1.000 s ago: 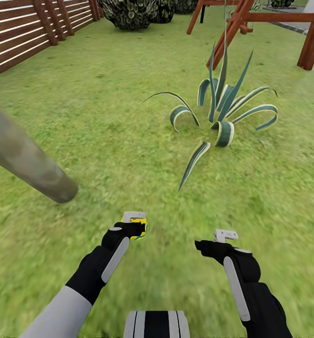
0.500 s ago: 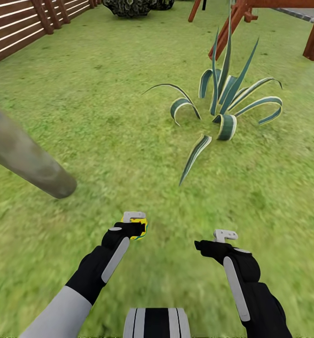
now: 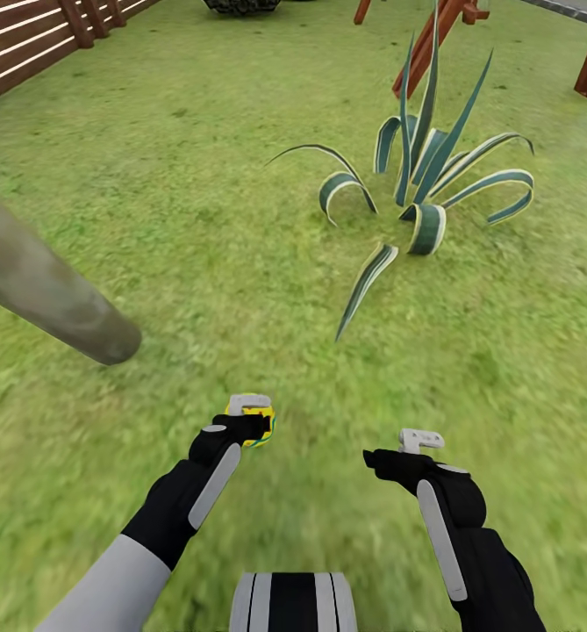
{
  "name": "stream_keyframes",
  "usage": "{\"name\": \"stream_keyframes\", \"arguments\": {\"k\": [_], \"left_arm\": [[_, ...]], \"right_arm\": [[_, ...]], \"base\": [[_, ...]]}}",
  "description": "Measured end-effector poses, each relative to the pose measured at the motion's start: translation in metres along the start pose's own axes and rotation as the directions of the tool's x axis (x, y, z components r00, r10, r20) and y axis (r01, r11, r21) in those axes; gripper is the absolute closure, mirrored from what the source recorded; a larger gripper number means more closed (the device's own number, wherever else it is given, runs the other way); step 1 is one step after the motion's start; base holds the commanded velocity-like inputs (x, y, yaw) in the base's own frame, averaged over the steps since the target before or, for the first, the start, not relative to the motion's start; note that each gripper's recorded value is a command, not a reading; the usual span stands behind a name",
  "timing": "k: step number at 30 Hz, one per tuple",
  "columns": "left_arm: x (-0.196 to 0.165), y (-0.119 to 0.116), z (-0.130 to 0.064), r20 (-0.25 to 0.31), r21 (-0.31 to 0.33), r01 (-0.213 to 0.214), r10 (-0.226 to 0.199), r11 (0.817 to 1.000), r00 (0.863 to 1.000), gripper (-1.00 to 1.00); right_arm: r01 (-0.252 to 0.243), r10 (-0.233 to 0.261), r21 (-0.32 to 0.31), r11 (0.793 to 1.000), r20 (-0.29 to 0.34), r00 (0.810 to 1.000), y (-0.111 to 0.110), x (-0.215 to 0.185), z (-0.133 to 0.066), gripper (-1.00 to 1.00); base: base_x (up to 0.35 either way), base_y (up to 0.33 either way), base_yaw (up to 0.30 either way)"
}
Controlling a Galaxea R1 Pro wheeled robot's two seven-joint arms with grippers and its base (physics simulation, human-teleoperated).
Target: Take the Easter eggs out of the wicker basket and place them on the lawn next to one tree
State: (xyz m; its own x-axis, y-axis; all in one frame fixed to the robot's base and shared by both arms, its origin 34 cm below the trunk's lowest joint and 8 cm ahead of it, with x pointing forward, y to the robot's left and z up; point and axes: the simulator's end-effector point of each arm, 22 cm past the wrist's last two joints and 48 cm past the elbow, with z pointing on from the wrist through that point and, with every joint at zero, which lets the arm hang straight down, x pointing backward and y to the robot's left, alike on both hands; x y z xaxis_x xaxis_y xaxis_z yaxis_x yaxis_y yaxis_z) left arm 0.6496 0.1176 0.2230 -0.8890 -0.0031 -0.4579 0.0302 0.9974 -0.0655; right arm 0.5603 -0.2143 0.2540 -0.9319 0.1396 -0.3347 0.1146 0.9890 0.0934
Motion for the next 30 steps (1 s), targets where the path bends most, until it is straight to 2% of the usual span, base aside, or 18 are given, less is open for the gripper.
{"name": "stream_keyframes", "arguments": {"k": [3, 30], "left_arm": [[0.0059, 0.0006, 0.0049, -0.010, -0.001, 0.002, -0.002, 1.000, 1.000, 1.00], [0.0110, 0.0010, 0.0095, -0.018, 0.000, 0.004, -0.004, 1.000, 1.000, 1.00]], "right_arm": [[-0.001, 0.001, 0.002, 1.000, -0.012, 1.000, -0.0009, 0.0048, 0.0047, -1.00], [0.000, 0.000, 0.002, 1.000, -0.023, 1.000, -0.0013, 0.0094, 0.0094, -1.00]], "base": [[0.000, 0.000, 0.000], [0.000, 0.000, 0.000]]}}
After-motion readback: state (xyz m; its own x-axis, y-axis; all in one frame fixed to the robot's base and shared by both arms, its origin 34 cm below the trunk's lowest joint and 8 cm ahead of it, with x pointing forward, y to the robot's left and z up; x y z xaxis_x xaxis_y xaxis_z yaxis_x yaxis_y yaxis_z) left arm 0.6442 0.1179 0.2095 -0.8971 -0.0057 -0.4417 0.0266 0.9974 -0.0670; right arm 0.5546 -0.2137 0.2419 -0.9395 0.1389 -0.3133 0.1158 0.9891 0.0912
